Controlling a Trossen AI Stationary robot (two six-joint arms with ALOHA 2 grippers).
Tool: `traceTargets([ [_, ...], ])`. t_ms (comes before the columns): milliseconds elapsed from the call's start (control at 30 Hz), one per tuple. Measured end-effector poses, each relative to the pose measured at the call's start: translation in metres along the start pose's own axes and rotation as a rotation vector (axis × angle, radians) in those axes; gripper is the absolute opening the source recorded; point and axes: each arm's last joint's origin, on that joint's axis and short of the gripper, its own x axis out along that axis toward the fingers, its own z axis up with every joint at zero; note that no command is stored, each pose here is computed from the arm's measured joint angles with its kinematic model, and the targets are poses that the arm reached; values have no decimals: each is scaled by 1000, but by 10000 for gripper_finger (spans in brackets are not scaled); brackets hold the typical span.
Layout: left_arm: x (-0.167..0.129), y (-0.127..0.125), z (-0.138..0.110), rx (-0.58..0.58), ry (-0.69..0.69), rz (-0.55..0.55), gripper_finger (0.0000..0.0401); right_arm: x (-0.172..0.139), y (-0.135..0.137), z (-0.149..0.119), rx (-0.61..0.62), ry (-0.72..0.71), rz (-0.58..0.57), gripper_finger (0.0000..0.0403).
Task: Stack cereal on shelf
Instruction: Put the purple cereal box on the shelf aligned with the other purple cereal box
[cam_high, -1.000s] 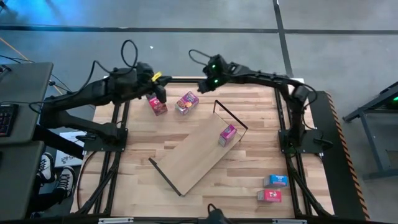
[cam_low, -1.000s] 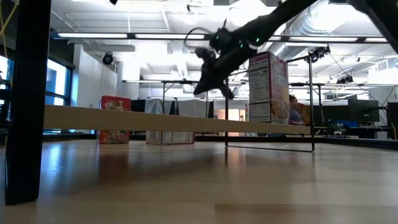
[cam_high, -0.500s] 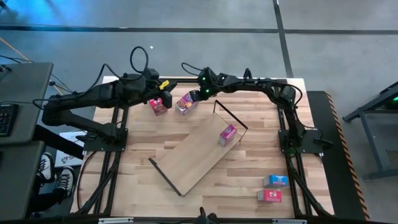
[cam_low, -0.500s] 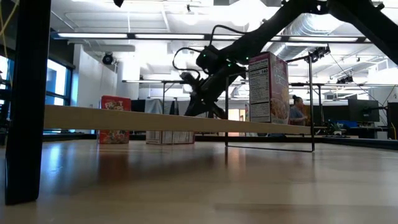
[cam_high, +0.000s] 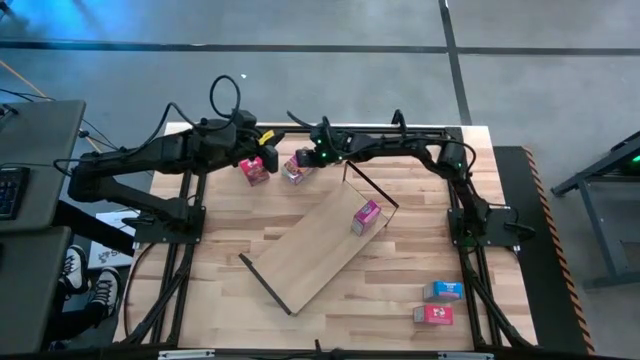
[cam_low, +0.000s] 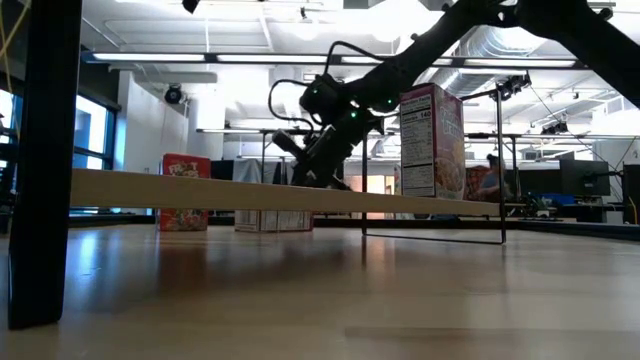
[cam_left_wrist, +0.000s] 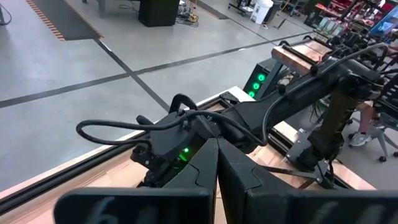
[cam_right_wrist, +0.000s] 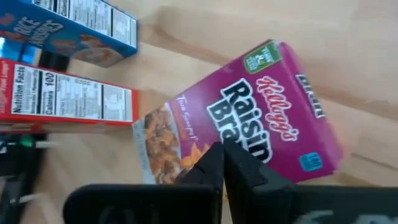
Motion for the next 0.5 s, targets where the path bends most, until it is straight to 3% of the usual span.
traceTargets([
  [267, 0, 0, 0, 16, 2, -3, 0, -7, -15, 5, -82, 59, -106, 0],
  [500, 0, 0, 0, 37, 4, -6, 0, -37, -31, 12, -213, 148, -310, 0],
])
